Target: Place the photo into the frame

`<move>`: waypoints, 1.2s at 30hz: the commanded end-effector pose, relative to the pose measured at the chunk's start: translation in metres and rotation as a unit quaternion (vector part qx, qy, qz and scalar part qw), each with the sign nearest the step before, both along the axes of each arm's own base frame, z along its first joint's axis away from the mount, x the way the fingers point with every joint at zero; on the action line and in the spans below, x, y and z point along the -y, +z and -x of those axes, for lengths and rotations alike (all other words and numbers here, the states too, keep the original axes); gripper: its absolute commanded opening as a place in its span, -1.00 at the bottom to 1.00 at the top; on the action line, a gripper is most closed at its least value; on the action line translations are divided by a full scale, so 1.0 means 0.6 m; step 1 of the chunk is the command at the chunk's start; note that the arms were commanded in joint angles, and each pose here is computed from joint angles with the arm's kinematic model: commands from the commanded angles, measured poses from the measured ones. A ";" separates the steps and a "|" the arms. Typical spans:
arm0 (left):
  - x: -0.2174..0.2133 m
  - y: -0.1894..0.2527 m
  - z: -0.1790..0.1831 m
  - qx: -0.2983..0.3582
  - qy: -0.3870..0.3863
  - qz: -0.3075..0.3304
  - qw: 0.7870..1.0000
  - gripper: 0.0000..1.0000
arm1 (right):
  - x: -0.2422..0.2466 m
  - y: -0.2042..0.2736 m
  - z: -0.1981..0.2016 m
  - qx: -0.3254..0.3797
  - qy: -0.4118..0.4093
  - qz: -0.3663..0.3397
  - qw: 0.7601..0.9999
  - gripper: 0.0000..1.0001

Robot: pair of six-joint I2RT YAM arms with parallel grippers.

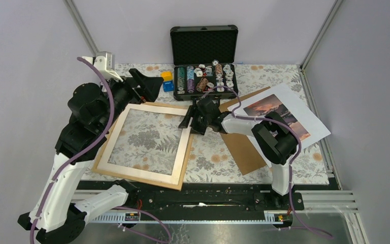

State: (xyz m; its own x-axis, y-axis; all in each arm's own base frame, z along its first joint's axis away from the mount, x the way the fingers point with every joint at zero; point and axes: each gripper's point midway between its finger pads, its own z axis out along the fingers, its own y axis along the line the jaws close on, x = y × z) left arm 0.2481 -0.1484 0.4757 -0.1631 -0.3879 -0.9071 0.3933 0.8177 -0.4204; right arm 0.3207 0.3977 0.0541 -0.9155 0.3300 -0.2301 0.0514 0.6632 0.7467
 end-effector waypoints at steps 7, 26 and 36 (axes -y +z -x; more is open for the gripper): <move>0.013 -0.017 -0.016 0.002 -0.005 -0.003 1.000 0.97 | 0.166 0.078 0.018 0.085 0.067 0.224 0.969 0.96; 0.188 -0.251 -0.048 -0.224 -0.196 0.029 0.954 0.97 | 0.319 0.075 -0.070 0.071 -0.023 0.224 0.972 0.66; 0.474 -0.428 -0.030 -0.348 -0.364 0.049 0.863 0.97 | 0.764 0.044 0.028 0.007 -0.438 0.214 0.873 0.99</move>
